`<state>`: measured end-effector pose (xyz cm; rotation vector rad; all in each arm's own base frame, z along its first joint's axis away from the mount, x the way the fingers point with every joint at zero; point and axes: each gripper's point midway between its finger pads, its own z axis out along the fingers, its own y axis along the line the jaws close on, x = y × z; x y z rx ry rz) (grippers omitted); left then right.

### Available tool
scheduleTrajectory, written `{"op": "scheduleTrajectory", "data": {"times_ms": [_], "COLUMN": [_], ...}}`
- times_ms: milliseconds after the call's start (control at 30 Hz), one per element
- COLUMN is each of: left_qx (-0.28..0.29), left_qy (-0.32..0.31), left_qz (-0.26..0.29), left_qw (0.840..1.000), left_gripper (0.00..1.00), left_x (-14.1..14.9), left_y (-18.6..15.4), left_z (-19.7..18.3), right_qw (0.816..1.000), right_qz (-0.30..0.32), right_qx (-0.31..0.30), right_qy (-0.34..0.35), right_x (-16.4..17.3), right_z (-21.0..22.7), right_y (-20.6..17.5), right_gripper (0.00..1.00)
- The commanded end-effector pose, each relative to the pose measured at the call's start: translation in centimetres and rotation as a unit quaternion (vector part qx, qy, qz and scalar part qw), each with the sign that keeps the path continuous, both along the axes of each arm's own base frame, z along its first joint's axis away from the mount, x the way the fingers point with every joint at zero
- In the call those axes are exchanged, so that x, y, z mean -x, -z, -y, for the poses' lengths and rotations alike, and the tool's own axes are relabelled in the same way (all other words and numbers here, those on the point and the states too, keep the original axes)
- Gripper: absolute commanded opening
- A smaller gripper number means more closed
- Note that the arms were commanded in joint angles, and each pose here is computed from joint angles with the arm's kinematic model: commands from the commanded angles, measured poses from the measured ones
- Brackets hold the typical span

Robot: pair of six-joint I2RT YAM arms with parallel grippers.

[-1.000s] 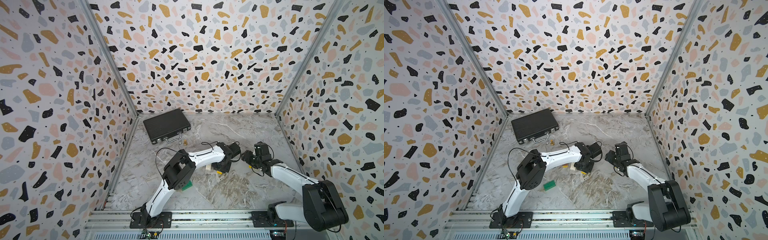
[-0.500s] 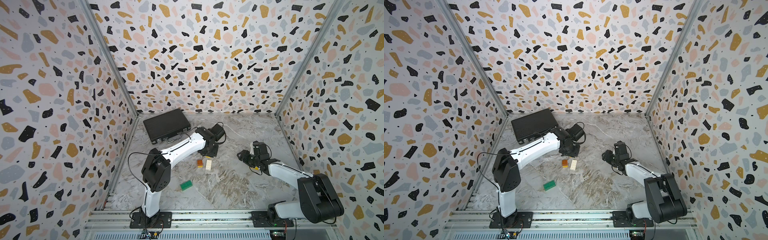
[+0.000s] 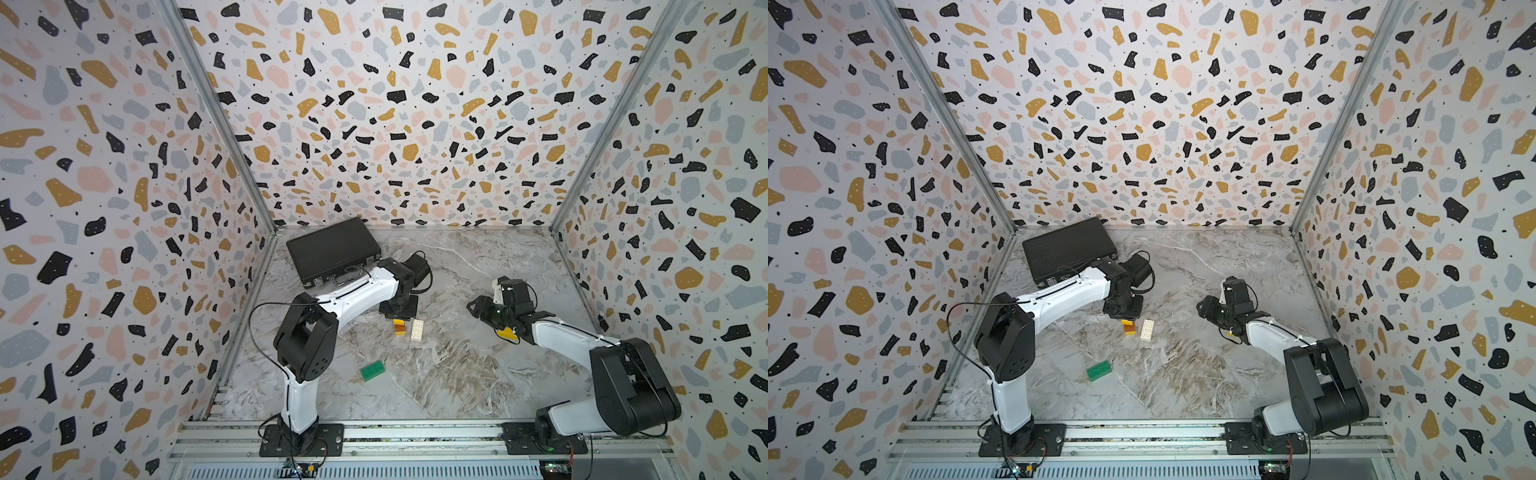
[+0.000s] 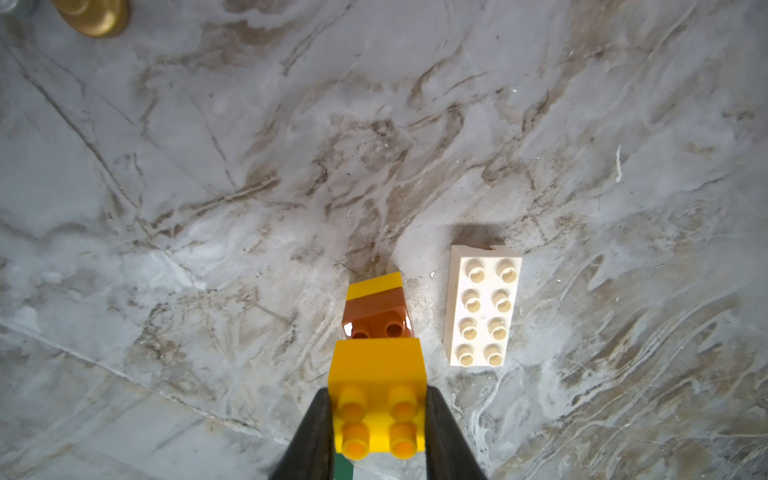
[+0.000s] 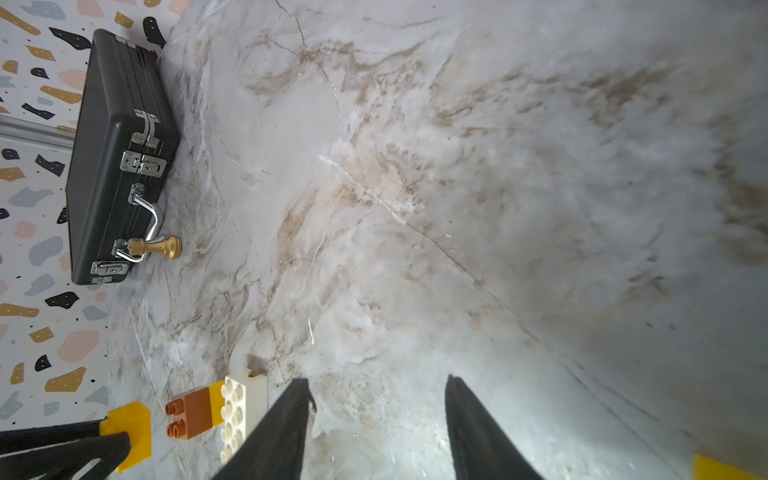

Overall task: Assemble an ice cream with lego
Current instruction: Assemble the lego brick with the lego brick.

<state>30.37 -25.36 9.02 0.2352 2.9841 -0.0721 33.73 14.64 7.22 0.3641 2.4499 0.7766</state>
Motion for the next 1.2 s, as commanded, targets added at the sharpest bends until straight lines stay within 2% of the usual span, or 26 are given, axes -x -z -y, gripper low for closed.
{"op": "scheduleTrajectory", "data": {"times_ms": [0, 200, 533, 800, 967, 1167], "left_qx": [0.009, 0.019, -0.012, -0.012, 0.001, -0.011], "left_qy": [-0.011, -0.028, -0.046, -0.079, -0.088, -0.096], "left_qz": [-0.017, -0.027, -0.020, -0.008, -0.029, -0.047], "left_qw": [1.000, 0.999, 0.999, 0.997, 0.996, 0.994], "left_gripper": [0.22, 0.22, 0.23, 0.23, 0.23, 0.23], "left_x": [0.5, 1.1, 0.8, 0.4, 1.0, 1.7], "left_y": [1.2, 2.0, 3.1, 2.7, 3.4, 4.1], "left_z": [0.3, 0.3, -1.0, -1.7, -1.2, -1.5], "right_qw": [1.000, 1.000, 1.000, 1.000, 1.000, 1.000], "right_qz": [0.009, 0.006, 0.005, 0.006, 0.006, 0.007], "right_qx": [0.003, 0.007, 0.012, 0.013, 0.015, 0.018], "right_qy": [-0.010, -0.011, -0.015, -0.017, -0.018, -0.018], "right_x": [-0.5, -0.5, -0.4, -0.4, -0.4, -0.4], "right_z": [-0.4, -0.5, -0.6, -0.7, -0.8, -0.8], "right_y": [-0.9, -0.8, -0.8, -0.8, -0.8, -0.9], "right_gripper": [0.56, 0.56, 0.56, 0.56, 0.56, 0.56]}}
